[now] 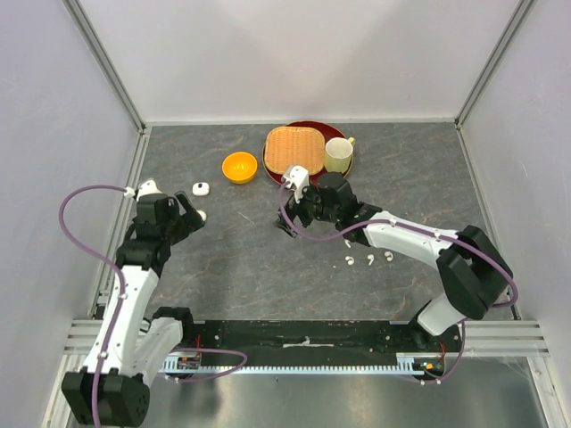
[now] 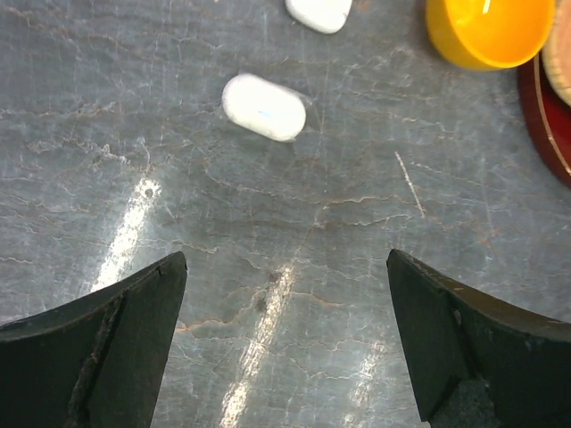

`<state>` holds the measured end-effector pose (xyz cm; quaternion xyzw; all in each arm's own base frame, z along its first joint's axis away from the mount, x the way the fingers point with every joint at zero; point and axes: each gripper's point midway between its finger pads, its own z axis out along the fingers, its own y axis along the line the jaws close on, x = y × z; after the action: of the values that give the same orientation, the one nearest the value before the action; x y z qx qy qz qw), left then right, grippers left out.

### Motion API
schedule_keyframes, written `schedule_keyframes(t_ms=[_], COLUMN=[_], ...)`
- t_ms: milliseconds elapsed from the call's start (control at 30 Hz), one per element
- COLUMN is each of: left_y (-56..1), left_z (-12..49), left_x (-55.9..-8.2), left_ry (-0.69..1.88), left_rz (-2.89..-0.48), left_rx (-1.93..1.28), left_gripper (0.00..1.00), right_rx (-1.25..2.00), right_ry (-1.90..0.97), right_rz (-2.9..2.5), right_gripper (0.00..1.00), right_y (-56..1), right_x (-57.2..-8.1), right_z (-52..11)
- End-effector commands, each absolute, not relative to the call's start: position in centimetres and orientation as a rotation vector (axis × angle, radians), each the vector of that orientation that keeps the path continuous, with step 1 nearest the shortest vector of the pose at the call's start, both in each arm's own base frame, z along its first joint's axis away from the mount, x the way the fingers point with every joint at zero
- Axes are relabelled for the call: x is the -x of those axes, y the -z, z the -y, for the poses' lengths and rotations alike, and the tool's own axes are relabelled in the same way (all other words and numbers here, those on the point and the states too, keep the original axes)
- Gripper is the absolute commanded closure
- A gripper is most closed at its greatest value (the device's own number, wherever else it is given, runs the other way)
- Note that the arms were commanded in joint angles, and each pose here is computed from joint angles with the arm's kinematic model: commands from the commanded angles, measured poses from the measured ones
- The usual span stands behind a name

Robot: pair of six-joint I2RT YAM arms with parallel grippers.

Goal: Insert the wireless bluetooth earbuds into the charging case
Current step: Move the charging case to the center of the board.

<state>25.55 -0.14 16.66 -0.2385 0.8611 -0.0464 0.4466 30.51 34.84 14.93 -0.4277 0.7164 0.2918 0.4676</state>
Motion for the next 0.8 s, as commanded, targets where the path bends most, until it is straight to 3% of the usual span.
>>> schedule_keyframes(t_ms=[0,433,500,767], left_y=[-17.2,-14.3,-14.2,-12.0], left_z=[-0.1,-1.4,-1.5,-1.8], left_x=[-26.9,-30.5,-31.1,-32.9], left_ry=[0.125,0.127,0.152,0.16], left_rz=[-2.125,-2.119,-2.103,-2.138], left_rx=[0.681,1.075,1.137,1.292], left_gripper=[0.0,0.0,0.08,0.1], right_rx=[0.913,0.443,0.366,0.202], right_ry=[-0.658,-0.531,-0.539,-0.496], right_rz=[-1.567,-1.579,-1.573,-1.578], right_gripper=[0.02,0.02,0.02,0.02], right_y=[-21.5,-28.9,-30.1,-31.3], right_x=[-31.7,-31.6,-31.4,-31.8], right_z=[-33.8,-26.3,-25.4,-23.1])
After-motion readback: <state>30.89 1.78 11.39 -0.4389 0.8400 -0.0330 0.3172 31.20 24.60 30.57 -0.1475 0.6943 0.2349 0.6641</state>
